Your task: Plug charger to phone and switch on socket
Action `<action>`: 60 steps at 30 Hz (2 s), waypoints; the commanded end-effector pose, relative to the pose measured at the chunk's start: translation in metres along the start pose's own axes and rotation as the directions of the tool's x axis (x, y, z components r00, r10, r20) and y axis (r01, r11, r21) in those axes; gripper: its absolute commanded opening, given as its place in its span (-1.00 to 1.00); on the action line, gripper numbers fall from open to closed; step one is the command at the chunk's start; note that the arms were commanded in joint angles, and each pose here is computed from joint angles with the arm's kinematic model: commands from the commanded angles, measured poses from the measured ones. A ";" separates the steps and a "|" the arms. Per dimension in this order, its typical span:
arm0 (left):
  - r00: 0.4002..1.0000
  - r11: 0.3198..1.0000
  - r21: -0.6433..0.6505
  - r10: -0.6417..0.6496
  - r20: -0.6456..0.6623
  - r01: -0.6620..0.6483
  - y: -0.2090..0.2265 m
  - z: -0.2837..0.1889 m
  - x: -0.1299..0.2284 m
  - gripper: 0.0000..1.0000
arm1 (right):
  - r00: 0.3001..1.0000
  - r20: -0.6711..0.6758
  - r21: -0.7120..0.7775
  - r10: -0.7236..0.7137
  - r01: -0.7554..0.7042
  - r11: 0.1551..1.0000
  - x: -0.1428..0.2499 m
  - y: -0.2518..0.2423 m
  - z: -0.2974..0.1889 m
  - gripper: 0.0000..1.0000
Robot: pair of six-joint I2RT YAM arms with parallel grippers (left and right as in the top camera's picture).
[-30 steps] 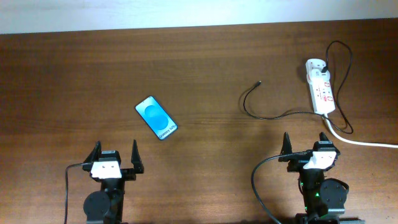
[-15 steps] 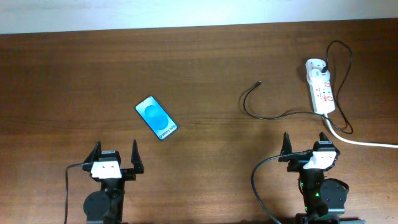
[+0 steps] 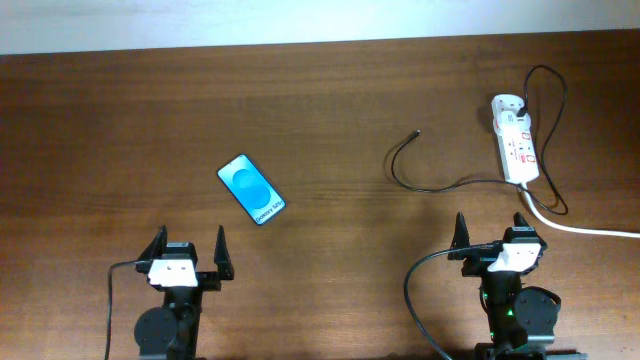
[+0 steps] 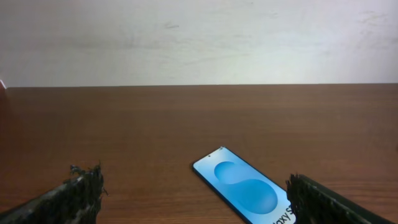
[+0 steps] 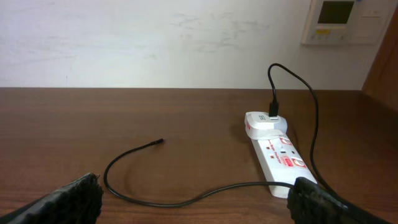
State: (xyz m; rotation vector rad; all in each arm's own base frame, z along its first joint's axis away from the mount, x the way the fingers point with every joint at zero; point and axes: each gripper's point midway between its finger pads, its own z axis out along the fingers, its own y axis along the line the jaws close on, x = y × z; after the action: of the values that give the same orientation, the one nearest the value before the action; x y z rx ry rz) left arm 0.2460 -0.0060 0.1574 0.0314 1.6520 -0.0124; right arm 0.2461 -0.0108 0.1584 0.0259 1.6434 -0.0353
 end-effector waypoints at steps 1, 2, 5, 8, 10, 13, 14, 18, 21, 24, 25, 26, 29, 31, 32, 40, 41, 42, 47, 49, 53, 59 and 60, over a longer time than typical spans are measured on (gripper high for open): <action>0.997 0.997 0.025 -0.079 -0.006 0.079 -0.005 0.000 0.002 0.98 | 1.000 -0.003 -0.019 -0.007 0.007 1.000 0.002 0.004 0.000 0.97; 0.996 0.995 0.025 -0.094 -0.006 0.094 -0.005 0.000 0.002 0.99 | 1.000 -0.003 -0.019 -0.007 0.007 1.000 0.002 0.004 0.000 0.97; 0.988 0.989 0.030 -0.147 -0.047 0.148 -0.007 -0.004 0.001 0.98 | 1.000 -0.003 -0.019 -0.007 0.007 1.000 0.002 0.004 0.000 0.97; 0.983 0.988 0.022 -0.153 -0.099 0.156 -0.006 -0.016 -0.012 0.98 | 1.000 -0.003 -0.019 -0.007 0.007 1.000 0.002 0.004 0.000 0.97; 0.982 0.987 0.020 -0.154 -0.111 0.157 -0.006 -0.023 -0.027 0.98 | 1.000 -0.003 -0.019 -0.007 0.007 1.000 0.002 0.004 0.000 0.97; 0.971 0.982 0.018 -0.183 -0.155 0.188 -0.008 -0.023 -0.043 0.98 | 1.000 -0.003 -0.019 -0.007 0.007 1.000 0.002 0.004 0.000 0.97; 0.967 0.982 0.026 -0.182 -0.178 0.190 -0.010 -0.021 -0.049 0.98 | 1.000 -0.003 -0.019 -0.007 0.007 1.000 0.002 0.004 0.000 0.97; 0.932 0.981 0.003 -0.183 -0.314 0.193 -0.010 -0.008 -0.067 0.98 | 1.000 -0.003 -0.019 -0.007 0.007 1.000 0.002 0.004 0.000 0.97; 0.845 0.980 -0.028 -0.183 -0.502 0.195 -0.011 0.008 -0.069 0.98 | 1.000 -0.003 -0.019 -0.007 0.007 1.000 0.002 0.004 0.000 0.98; 0.739 0.974 -0.012 -0.179 -0.650 0.226 -0.022 0.024 -0.060 0.98 | 1.000 -0.003 -0.019 -0.007 0.007 1.000 0.002 0.004 0.000 0.97; 0.716 0.972 -0.011 -0.179 -0.675 0.233 -0.024 0.030 -0.053 0.98 | 1.000 -0.003 -0.019 -0.007 0.007 1.000 0.002 0.004 0.000 0.98; 0.690 0.971 -0.015 -0.179 -0.701 0.237 -0.025 0.035 -0.044 0.98 | 1.000 -0.003 -0.019 -0.007 0.007 1.000 0.002 0.004 0.000 0.97; 0.575 0.937 0.047 -0.172 -0.800 0.346 -0.051 0.040 -0.016 0.98 | 1.000 -0.003 -0.019 -0.007 0.007 1.000 0.002 0.004 0.000 0.97; 0.541 0.905 0.090 -0.167 -0.825 0.415 -0.066 0.042 -0.012 0.98 | 1.000 -0.003 -0.019 -0.007 0.007 1.000 0.002 0.004 0.000 0.97; 0.544 0.896 0.105 -0.165 -0.823 0.431 -0.069 0.045 -0.013 0.98 | 1.000 -0.003 -0.019 -0.007 0.007 1.000 0.002 0.004 0.000 0.97; 0.537 0.861 -0.082 -0.385 -0.750 0.502 -0.067 0.065 -0.051 0.99 | 1.000 -0.003 -0.019 -0.007 0.007 1.000 0.002 0.004 0.000 0.97; 0.557 0.871 -0.118 -0.403 -0.726 0.476 -0.067 0.068 -0.060 0.98 | 1.000 -0.003 -0.019 -0.007 0.007 1.000 0.002 0.004 0.000 0.97; 0.569 0.877 -0.162 -0.424 -0.705 0.453 -0.066 0.072 -0.067 0.99 | 1.000 -0.003 -0.019 -0.007 0.007 1.000 0.002 0.004 0.000 0.97; 0.485 0.893 -0.306 -0.438 -0.757 0.330 -0.077 0.105 -0.078 0.99 | 1.000 -0.003 -0.019 -0.007 0.007 1.000 0.002 0.004 0.000 0.97; 0.418 0.899 -0.337 -0.430 -0.800 0.278 -0.080 0.123 -0.067 0.98 | 1.000 -0.003 -0.019 -0.007 0.007 1.000 0.002 0.004 0.000 0.97; 0.296 0.861 -0.456 -0.507 -0.809 0.226 -0.084 0.150 -0.018 0.98 | 1.000 -0.003 -0.019 -0.007 0.007 1.000 0.002 0.004 0.000 0.97; 0.190 0.855 -0.501 -0.518 -0.834 0.131 -0.082 0.161 0.042 0.98 | 1.000 -0.003 -0.019 -0.007 0.007 1.000 0.002 0.004 0.000 0.97; 0.176 0.851 -0.512 -0.526 -0.832 0.121 -0.078 0.161 0.048 0.98 | 1.000 -0.003 -0.019 -0.007 0.007 1.000 0.002 0.004 0.000 0.97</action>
State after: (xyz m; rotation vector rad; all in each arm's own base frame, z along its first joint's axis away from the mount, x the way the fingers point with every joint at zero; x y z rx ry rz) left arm 0.3936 -0.0966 0.1077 -0.7150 2.9091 -0.0936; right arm 0.2461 -0.0106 0.1584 0.0244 1.6438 -0.0350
